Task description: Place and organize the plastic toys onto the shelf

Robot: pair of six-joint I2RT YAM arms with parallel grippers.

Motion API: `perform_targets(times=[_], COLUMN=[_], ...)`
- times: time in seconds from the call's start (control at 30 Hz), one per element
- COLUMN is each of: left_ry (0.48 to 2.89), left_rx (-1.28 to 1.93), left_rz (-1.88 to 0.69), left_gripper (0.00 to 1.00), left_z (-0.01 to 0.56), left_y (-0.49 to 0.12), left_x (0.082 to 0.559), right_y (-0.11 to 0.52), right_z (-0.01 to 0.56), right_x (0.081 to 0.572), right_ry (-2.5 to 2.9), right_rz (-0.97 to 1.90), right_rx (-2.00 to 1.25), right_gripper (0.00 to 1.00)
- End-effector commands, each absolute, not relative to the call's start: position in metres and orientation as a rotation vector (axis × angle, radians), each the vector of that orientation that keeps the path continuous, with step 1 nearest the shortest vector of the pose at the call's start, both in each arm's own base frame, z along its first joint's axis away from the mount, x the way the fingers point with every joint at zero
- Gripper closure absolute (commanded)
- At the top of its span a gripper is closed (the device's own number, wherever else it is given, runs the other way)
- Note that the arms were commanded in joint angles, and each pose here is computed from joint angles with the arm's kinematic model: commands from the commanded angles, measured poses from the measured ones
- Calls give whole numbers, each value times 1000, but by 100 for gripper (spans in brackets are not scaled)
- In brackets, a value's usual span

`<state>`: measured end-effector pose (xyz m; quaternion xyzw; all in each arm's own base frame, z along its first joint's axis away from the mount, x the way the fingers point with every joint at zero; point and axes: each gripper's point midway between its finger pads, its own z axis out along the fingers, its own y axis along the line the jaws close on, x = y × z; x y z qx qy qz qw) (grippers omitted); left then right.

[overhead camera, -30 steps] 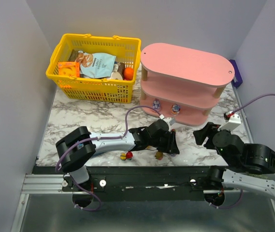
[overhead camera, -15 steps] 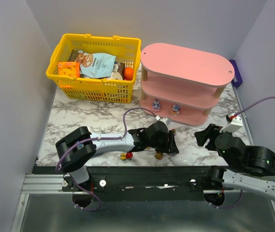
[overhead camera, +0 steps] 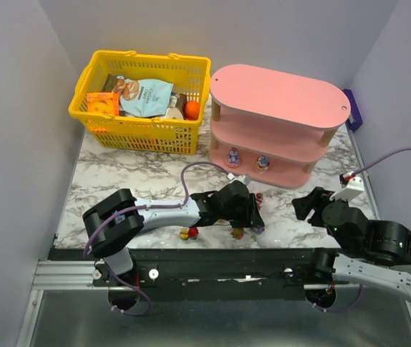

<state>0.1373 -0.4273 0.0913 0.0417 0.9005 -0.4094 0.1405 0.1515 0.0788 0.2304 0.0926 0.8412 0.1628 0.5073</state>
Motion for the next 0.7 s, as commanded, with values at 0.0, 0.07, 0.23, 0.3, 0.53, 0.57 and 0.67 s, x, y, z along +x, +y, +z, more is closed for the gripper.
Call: perform_targets(times=[0.0, 0.07, 0.23, 0.3, 0.53, 0.57, 0.67], left_ry=[2554, 2558, 2566, 2560, 2550, 2553, 2574], left_rx=[72, 66, 55, 52, 44, 45, 48], left_rz=[-1187, -1190, -1191, -1198, -1212, -1212, -1219], left_gripper=[45, 46, 51, 57, 52, 51, 54], left_z=[106, 107, 105, 107, 112, 111, 106], left_y=[-428, -428, -429, -431, -433, -434, -434], left_x=[150, 151, 155, 157, 161, 161, 157], right_y=[68, 67, 68, 68, 65, 65, 64], right_z=[228, 227, 224, 224, 225, 225, 225], right_x=[154, 153, 153, 154, 154, 154, 154], right_ry=[2005, 2005, 2006, 2007, 1997, 1996, 1992], right_rz=[353, 354, 353, 351, 346, 345, 346], right_rx=[260, 262, 264, 263, 266, 267, 270], right_gripper=[29, 29, 29, 29, 29, 29, 29])
